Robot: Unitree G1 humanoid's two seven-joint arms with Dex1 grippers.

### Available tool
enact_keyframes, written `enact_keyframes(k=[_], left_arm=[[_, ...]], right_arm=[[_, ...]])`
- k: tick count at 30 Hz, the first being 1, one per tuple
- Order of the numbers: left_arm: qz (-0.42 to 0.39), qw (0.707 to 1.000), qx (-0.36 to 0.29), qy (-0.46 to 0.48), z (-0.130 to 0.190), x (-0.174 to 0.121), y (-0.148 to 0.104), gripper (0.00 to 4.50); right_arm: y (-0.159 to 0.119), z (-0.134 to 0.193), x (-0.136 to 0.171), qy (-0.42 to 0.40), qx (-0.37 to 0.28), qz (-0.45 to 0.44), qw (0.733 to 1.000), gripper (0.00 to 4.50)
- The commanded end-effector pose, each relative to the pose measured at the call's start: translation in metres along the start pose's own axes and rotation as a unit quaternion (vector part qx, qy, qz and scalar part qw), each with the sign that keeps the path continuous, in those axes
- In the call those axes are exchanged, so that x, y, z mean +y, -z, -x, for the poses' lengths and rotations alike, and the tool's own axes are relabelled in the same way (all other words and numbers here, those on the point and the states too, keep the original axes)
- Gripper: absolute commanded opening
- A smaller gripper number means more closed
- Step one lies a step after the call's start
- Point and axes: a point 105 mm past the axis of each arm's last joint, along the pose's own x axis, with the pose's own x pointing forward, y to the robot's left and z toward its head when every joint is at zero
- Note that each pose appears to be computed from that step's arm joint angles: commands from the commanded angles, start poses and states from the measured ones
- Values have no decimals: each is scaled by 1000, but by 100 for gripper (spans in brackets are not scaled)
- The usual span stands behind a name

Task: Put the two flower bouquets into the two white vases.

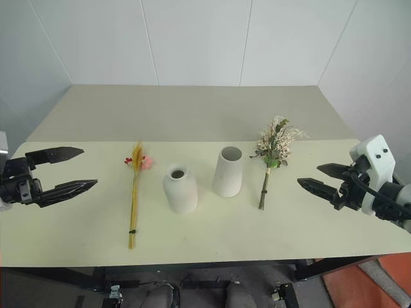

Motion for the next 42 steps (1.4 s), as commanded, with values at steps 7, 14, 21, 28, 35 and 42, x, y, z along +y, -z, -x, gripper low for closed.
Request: enact_keyframes(k=[7,14,21,28,35,42], left_arm=[[-21,1000,-7,4,-1,0,-9,450],[-20,1000,-9,5,-1,-1,-8,450],[-13,999,-22,34,-7,-3,-11,450],[-9,995,-51,86,-25,-10,-17,450],[-13,993,-60,99,-34,-9,-17,450],[-10,993,-62,104,-38,-16,-14,450]], right_arm=[[-6,4,-2,11,5,19,1000,377],[-9,2,-2,6,7,20,1000,377],[-14,-15,-3,12,43,-35,998,377],[-16,-70,-11,74,145,-134,978,377],[-13,-121,-22,158,212,-159,951,377],[17,-147,-27,174,276,-164,931,377]])
